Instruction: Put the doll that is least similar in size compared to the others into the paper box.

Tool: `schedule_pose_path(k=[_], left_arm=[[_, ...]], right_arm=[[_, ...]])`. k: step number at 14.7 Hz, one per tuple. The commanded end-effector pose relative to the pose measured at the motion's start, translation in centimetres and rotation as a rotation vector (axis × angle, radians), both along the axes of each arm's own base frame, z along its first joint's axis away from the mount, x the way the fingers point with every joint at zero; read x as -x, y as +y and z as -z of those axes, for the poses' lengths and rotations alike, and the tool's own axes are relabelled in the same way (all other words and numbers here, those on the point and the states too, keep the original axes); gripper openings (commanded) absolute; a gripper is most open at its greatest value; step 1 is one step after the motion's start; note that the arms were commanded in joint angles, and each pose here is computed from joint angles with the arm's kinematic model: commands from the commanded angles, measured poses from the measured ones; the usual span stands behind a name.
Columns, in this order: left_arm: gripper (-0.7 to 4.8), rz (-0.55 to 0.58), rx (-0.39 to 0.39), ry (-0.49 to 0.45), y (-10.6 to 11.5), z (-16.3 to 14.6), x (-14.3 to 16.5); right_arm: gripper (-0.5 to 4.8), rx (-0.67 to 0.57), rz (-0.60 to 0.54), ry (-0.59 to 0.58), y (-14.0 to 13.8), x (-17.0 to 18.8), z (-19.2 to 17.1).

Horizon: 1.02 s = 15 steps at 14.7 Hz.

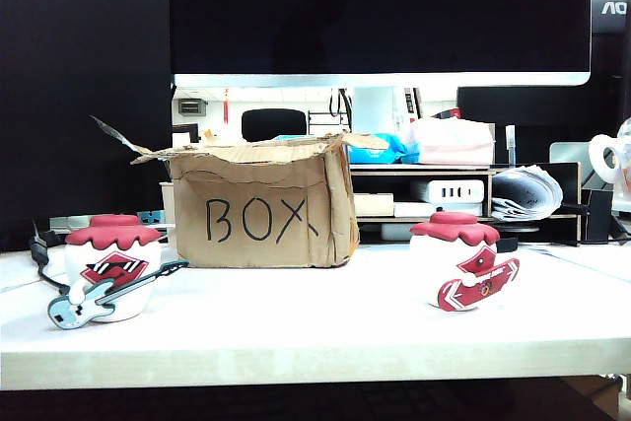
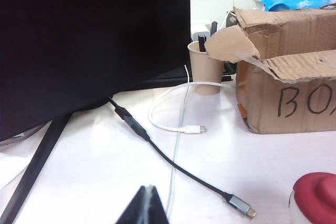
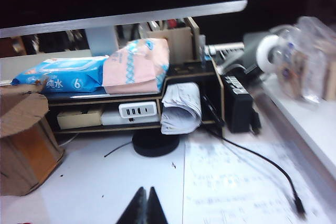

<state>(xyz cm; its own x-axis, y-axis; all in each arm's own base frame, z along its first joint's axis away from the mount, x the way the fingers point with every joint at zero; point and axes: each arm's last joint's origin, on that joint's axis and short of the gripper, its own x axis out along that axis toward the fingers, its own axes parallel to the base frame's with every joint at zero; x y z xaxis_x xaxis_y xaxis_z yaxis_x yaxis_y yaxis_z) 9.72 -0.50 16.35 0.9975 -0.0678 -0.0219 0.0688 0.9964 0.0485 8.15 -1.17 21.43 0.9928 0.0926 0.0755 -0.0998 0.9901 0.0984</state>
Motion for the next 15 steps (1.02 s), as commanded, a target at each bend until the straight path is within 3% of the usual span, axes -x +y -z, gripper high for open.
schedule_pose_path(k=[1, 7, 15], left_arm=[[-0.05, -0.002, 0.001, -0.007, 0.0, -0.1, 0.0], [-0.05, -0.002, 0.001, -0.006, 0.0, -0.1, 0.0], [-0.05, -0.002, 0.0, -0.006, 0.0, -0.1, 0.0]], right_arm=[[-0.01, 0.026, -0.014, -0.135, 0.1, -0.9, 1.5], [-0.01, -0.023, 0.107, -0.044, 0.4, -1.5, 3.8], [-0.01, -0.027, 0.048, -0.018, 1.1, -1.6, 4.0]])
